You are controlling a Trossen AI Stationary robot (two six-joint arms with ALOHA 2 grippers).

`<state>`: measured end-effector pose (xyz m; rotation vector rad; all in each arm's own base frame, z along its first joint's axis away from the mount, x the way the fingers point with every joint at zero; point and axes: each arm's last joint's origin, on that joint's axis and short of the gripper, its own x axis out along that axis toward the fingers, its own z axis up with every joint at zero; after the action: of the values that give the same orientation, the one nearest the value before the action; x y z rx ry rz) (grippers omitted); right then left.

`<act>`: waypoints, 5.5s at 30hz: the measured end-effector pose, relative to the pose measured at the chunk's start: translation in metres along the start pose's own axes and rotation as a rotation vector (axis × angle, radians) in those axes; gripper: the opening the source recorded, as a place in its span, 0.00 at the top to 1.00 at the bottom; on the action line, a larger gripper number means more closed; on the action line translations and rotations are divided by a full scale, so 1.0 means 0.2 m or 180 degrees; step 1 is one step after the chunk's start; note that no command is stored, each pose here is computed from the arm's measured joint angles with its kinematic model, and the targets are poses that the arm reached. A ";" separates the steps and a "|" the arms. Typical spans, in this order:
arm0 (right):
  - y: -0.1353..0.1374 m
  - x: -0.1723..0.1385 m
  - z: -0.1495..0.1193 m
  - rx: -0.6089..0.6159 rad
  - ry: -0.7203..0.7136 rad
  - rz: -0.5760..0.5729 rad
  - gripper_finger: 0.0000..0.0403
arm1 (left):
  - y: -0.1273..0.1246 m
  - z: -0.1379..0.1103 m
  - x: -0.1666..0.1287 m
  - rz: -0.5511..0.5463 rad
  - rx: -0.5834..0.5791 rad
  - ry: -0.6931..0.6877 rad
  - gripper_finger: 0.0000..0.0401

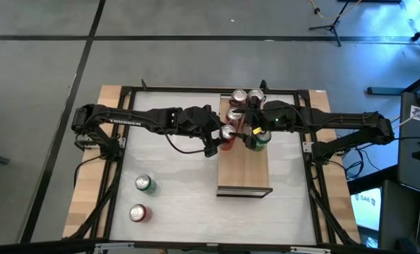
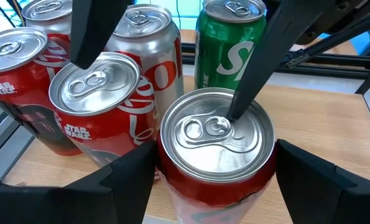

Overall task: Place canned beverage on shelf
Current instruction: Put the top red black soda can on the shelf, then put the green soda can on the shelf aligned with the other green soda can

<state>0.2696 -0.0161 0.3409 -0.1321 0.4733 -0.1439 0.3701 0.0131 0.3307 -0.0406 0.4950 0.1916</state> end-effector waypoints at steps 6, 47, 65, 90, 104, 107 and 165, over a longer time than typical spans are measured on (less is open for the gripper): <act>0.00 0.00 0.00 0.0003 -0.0006 0.0001 0.01 | 0.00 0.00 0.00 -0.0030 -0.0003 -0.0004 0.28; 0.00 0.00 0.00 0.0006 -0.0010 0.0000 0.01 | 0.06 -0.15 -0.19 0.0386 -0.0097 0.0656 0.09; 0.00 0.00 0.00 0.0004 -0.0004 0.0002 0.01 | 0.05 -0.27 -0.05 0.0388 -0.0264 -0.0083 0.09; -0.01 -0.07 0.02 0.0009 -0.0101 -0.0018 0.01 | 0.04 -0.30 0.05 0.0367 -0.0353 -0.0119 0.09; -0.03 -0.23 0.06 0.0041 -0.0435 0.0165 0.01 | 0.00 -0.24 -0.09 -0.0153 -0.0344 -0.0160 0.09; -0.03 -0.28 0.06 0.0044 -0.0509 0.0310 0.01 | -0.04 -0.23 -0.12 -0.0312 -0.0443 -0.0184 0.09; 0.32 -0.49 0.01 -0.0154 -0.0309 0.1164 0.01 | -0.48 -0.78 -0.68 0.2133 -0.4063 0.3418 0.11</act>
<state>0.1923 0.0624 0.3764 -0.0977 0.3971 0.2316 0.1990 -0.1175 0.2580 -1.2909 1.3775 1.1557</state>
